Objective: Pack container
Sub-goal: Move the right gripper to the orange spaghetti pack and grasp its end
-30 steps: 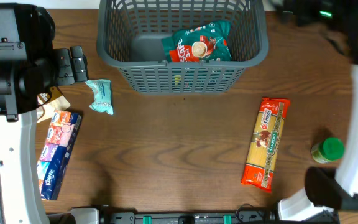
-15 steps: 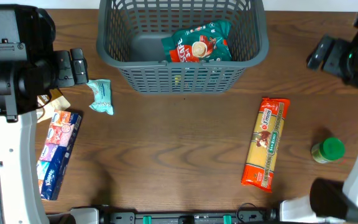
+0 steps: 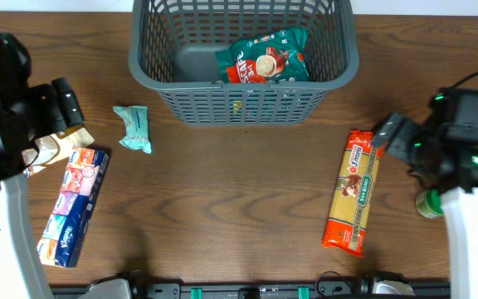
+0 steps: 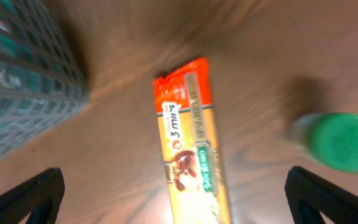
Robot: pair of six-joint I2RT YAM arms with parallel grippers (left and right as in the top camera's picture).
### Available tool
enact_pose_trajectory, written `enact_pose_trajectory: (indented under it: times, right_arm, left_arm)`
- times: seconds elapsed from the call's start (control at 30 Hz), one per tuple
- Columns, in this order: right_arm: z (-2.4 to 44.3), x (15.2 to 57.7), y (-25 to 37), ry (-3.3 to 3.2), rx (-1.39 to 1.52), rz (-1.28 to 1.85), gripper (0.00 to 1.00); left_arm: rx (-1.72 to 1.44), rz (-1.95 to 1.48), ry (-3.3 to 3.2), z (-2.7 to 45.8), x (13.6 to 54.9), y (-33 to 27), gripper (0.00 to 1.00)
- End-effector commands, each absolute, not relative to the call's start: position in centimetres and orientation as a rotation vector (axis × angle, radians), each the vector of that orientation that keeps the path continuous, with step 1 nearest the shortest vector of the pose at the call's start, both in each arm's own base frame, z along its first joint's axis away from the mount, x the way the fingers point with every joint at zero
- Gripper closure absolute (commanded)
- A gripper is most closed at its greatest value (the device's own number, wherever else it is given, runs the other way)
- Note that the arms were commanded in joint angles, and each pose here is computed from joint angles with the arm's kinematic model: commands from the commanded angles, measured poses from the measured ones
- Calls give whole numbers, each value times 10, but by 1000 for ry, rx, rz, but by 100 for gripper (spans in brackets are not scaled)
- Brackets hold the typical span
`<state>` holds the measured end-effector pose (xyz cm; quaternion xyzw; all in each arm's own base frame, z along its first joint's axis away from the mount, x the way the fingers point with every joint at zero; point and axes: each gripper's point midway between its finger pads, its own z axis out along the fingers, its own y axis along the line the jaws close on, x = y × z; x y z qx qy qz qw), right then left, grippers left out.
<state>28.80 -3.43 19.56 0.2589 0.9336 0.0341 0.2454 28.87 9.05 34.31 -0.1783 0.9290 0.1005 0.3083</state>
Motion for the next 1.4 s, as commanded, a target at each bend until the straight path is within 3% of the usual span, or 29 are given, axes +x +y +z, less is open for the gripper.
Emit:
enact_pose_trajectory:
  times: [0.0, 0.3, 0.83, 0.9, 0.93, 1.03, 1.07, 1.23, 1.37]
  right_arm:
    - [139, 286, -11, 2638, 713, 248, 1]
    - [55, 303, -24, 2672, 745, 149, 1]
    - [-16, 293, -25, 2857, 804, 91, 1]
    - [-20, 292, -24, 2869, 808, 91, 15]
    - [-22, 291, -24, 2874, 809, 92, 30]
    - [-22, 292, -24, 2869, 808, 97, 90]
    - [-21, 293, -24, 2866, 807, 100, 99]
    - [-17, 302, -24, 2839, 797, 111, 99]
    - [17, 338, -24, 2743, 764, 165, 99]
  left_arm:
    - [-596, 258, 2504, 311, 289, 111, 1]
    - [-621, 204, 2534, 287, 291, 122, 1]
    - [-615, 206, 2530, 287, 292, 122, 1]
    - [-615, 206, 2528, 288, 292, 122, 1]
    - [-615, 206, 2527, 288, 293, 122, 1]
    - [-614, 207, 2524, 288, 293, 123, 1]
    - [-614, 207, 2523, 288, 293, 123, 1]
    - [-613, 207, 2523, 288, 294, 123, 1]
    - [-614, 207, 2523, 288, 293, 123, 1]
